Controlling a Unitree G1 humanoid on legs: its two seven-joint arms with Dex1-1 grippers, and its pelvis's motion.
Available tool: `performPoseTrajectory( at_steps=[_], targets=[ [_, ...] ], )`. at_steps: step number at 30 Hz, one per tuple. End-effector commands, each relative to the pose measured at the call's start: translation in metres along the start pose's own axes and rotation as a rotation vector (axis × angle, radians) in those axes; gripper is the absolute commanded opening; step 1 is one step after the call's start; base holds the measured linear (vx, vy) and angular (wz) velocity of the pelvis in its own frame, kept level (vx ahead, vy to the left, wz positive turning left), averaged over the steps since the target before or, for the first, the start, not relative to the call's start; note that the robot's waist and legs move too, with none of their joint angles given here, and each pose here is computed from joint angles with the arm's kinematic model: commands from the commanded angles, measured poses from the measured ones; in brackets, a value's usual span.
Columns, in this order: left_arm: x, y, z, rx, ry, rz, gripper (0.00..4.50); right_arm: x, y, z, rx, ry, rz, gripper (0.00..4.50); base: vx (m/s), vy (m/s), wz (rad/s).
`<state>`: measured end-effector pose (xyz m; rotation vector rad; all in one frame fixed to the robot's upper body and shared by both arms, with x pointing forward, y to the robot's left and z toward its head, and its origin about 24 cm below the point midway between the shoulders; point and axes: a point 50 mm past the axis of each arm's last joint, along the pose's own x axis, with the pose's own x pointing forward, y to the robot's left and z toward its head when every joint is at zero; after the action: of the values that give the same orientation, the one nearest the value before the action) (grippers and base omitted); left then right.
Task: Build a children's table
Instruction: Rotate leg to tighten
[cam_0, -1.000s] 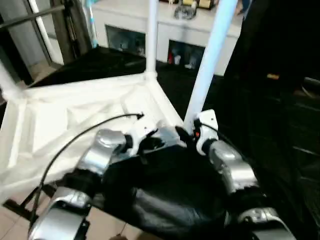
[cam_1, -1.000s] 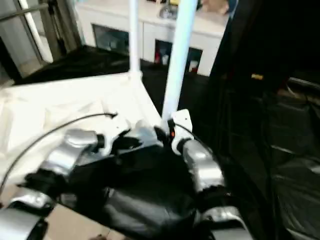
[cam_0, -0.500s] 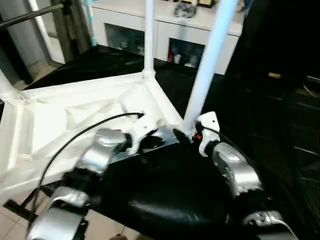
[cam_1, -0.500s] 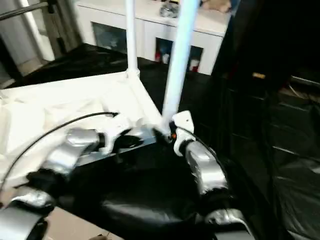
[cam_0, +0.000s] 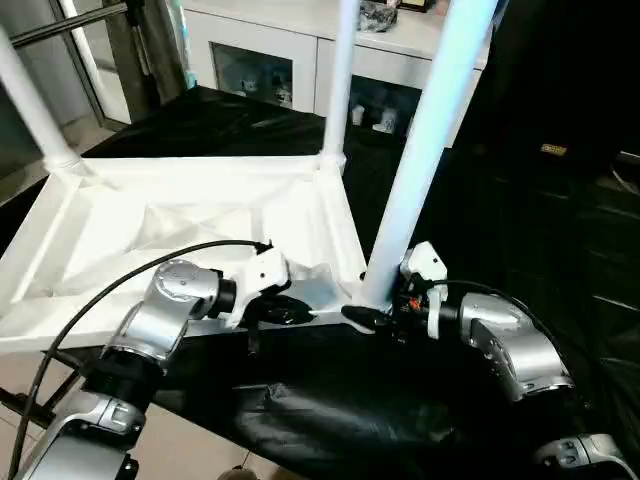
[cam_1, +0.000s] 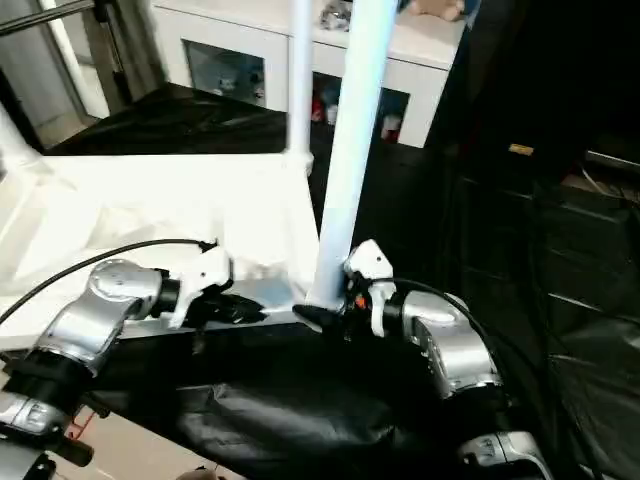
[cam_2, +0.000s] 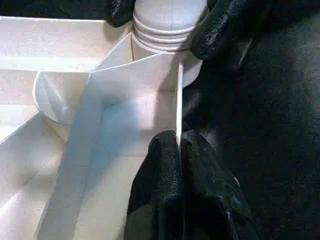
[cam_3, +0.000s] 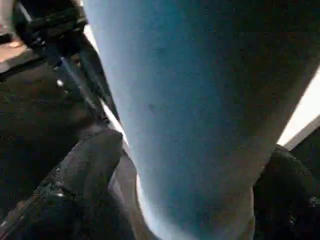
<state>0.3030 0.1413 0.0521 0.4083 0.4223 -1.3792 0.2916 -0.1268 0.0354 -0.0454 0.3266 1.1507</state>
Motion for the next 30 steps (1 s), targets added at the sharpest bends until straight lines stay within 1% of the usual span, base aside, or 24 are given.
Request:
performPoseTrajectory(
  at_steps=[1, 3, 4, 5, 7, 9, 10, 13, 14, 15, 16, 17, 18, 19, 20, 22, 23, 24, 25, 26, 27, 29, 30],
  targets=[
    [0.016, -0.006, 0.017, 0.051, -0.070, -0.052, 0.00, 0.028, 0.032, 0.005, -0.027, -0.007, 0.250, 3.71, 0.000, 0.000, 0.00],
    [0.016, -0.006, 0.017, 0.050, -0.070, -0.054, 0.00, 0.027, 0.032, 0.005, -0.027, -0.006, 0.253, 3.62, 0.000, 0.000, 0.00],
    [0.014, -0.008, 0.016, 0.046, -0.066, -0.070, 0.00, 0.026, 0.035, 0.005, -0.018, -0.006, 0.281, 3.62, 0.000, 0.000, 0.00],
    [0.014, -0.009, 0.016, 0.044, -0.065, -0.077, 0.00, 0.026, 0.037, 0.005, -0.008, -0.008, 0.296, 3.47, 0.000, 0.000, 0.00],
    [0.013, -0.009, 0.016, 0.040, -0.064, -0.081, 0.00, 0.025, 0.038, 0.006, 0.008, -0.013, 0.309, 3.30, 0.000, 0.000, 0.00],
    [0.013, -0.009, 0.016, 0.040, -0.064, -0.081, 0.00, 0.025, 0.038, 0.006, 0.008, -0.013, 0.309, 3.22, 0.000, 0.000, 0.00],
    [0.013, -0.008, 0.017, 0.039, -0.066, -0.074, 0.00, 0.025, 0.038, 0.006, 0.021, -0.021, 0.307, 2.99, 0.000, 0.000, 0.00],
    [0.013, -0.005, 0.018, 0.034, -0.076, -0.036, 0.00, 0.028, 0.038, 0.007, 0.056, -0.046, 0.274, 2.87, 0.000, 0.000, 0.00],
    [0.014, -0.002, 0.018, 0.028, -0.076, -0.011, 0.00, 0.032, 0.035, 0.006, 0.064, -0.044, 0.224, 2.80, 0.000, 0.000, 0.00],
    [0.015, 0.000, 0.018, 0.016, -0.076, 0.021, 0.00, 0.037, 0.031, 0.003, 0.066, -0.030, 0.137, 2.72, 0.000, 0.000, 0.00],
    [0.015, 0.000, 0.018, 0.016, -0.076, 0.021, 0.00, 0.037, 0.031, 0.003, 0.066, -0.030, 0.137, 2.65, 0.000, 0.000, 0.00],
    [0.017, 0.004, 0.018, 0.003, -0.072, 0.073, 0.00, 0.043, 0.024, -0.001, 0.069, -0.004, 0.004, 2.65, 0.000, 0.000, 0.00],
    [0.018, 0.006, 0.019, -0.005, -0.069, 0.109, 0.00, 0.047, 0.020, -0.004, 0.069, 0.015, -0.084, 2.65, 0.000, 0.000, 0.00],
    [0.018, 0.006, 0.019, -0.005, -0.069, 0.109, 0.00, 0.047, 0.020, -0.004, 0.069, 0.015, -0.084, 2.65, 0.000, 0.000, 0.00],
    [0.020, 0.009, 0.019, -0.014, -0.065, 0.146, 0.00, 0.051, 0.014, -0.006, 0.094, 0.028, -0.181, 2.64, 0.000, 0.000, 0.00],
    [0.025, 0.015, 0.022, -0.027, -0.056, 0.210, 0.00, 0.057, 0.008, -0.010, 0.150, 0.040, -0.314, 2.63, 0.000, 0.000, 0.00],
    [0.025, 0.015, 0.022, -0.027, -0.056, 0.210, 0.00, 0.057, 0.008, -0.010, 0.150, 0.040, -0.314, 2.62, 0.000, 0.000, 0.00],
    [0.029, 0.018, 0.025, -0.035, -0.058, 0.247, 0.00, 0.060, 0.005, -0.011, 0.182, 0.047, -0.393, 2.62, 0.000, 0.000, 0.00],
    [0.029, 0.018, 0.025, -0.035, -0.058, 0.247, 0.00, 0.060, 0.005, -0.011, 0.182, 0.047, -0.393, 2.62, 0.000, 0.000, 0.00],
    [0.037, 0.022, 0.032, -0.043, -0.074, 0.287, 0.00, 0.065, 0.002, -0.011, 0.179, 0.059, -0.479, 2.62, 0.000, 0.000, 0.00],
    [0.040, 0.023, 0.035, -0.044, -0.083, 0.298, 0.00, 0.067, 0.001, -0.011, 0.172, 0.061, -0.506, 2.62, 0.000, 0.000, 0.00],
    [0.043, 0.024, 0.039, -0.048, -0.094, 0.305, 0.00, 0.070, 0.002, -0.008, 0.156, 0.051, -0.491, 2.62, 0.000, 0.000, 0.00],
    [0.046, 0.024, 0.042, -0.044, -0.102, 0.302, 0.00, 0.072, 0.004, -0.006, 0.161, 0.029, -0.439, 2.62, 0.000, 0.000, 0.00]
  ],
)
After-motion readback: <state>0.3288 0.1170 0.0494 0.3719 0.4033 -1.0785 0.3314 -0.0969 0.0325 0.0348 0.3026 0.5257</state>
